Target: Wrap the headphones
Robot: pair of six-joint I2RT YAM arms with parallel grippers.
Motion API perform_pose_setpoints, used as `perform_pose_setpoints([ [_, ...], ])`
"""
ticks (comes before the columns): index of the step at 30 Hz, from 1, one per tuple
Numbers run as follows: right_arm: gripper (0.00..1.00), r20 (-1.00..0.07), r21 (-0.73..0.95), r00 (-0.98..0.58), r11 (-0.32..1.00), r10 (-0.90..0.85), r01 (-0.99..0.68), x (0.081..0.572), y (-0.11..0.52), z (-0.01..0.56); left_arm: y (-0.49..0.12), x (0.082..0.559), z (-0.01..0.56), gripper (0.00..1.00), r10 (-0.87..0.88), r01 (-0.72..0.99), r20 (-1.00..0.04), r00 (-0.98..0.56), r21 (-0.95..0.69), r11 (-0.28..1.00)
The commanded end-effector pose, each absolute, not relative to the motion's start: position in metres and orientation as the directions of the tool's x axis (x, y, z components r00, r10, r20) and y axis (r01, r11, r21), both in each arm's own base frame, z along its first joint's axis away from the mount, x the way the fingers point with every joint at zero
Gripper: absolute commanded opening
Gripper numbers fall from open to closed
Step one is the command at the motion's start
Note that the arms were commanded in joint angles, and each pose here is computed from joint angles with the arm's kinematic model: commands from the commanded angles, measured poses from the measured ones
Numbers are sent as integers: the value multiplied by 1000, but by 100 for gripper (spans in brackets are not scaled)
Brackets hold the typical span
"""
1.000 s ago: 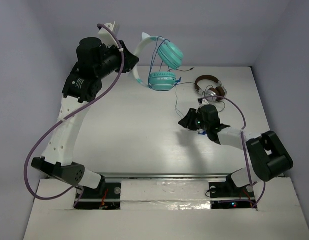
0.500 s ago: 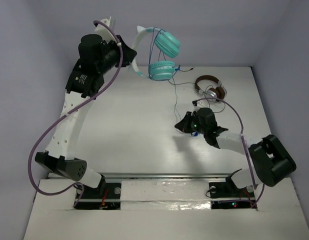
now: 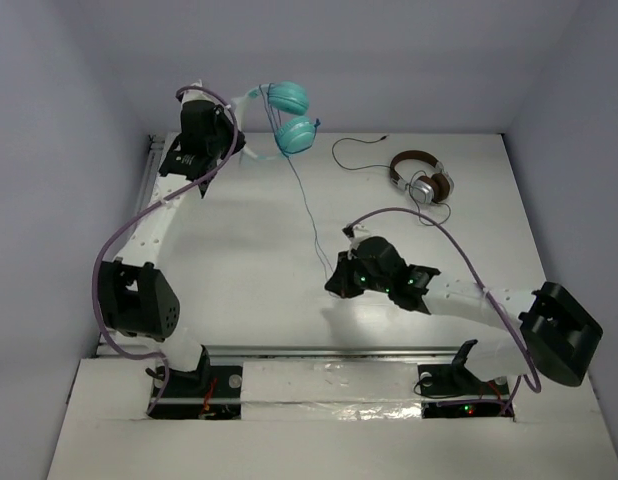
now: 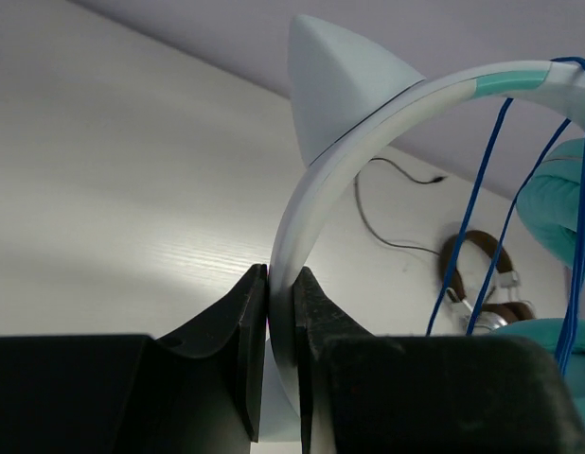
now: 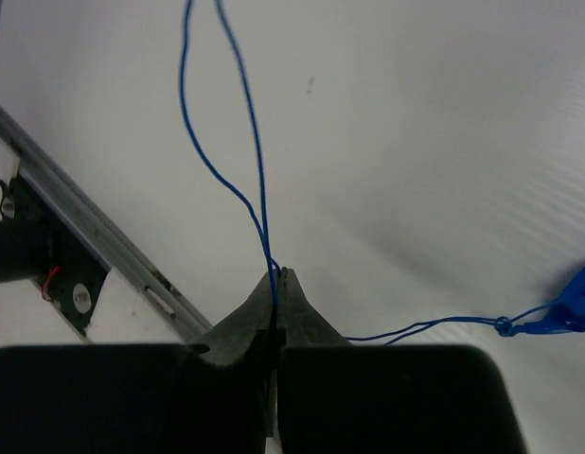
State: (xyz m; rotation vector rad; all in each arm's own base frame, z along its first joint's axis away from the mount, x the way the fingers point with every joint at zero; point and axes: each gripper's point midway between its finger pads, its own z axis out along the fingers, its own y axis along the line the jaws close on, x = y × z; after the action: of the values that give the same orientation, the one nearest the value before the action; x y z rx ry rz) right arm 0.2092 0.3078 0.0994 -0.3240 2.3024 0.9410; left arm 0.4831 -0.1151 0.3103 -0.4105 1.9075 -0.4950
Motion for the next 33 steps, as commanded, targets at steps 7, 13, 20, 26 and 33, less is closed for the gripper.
perform_pose_setpoints([
  [7,0,-726,441,-662,612,-188,-657,148,361,191,-89,496,292,0,-511,-192,-836,-202,-478,857],
  [13,0,-801,374,-581,637,-143,-674,161,352,251,-103,462,242,0,-442,-233,-855,-271,-387,892],
  [20,0,-880,266,-456,659,-132,-704,175,334,318,-146,408,183,0,-357,-199,-843,-403,-301,933],
  [26,0,-905,145,-388,728,-177,-670,193,319,328,-173,363,157,0,-286,-112,-829,-480,-265,958],
  [33,0,-913,1,-337,821,-232,-571,222,299,322,-166,308,128,0,-232,-70,-791,-566,-234,970],
])
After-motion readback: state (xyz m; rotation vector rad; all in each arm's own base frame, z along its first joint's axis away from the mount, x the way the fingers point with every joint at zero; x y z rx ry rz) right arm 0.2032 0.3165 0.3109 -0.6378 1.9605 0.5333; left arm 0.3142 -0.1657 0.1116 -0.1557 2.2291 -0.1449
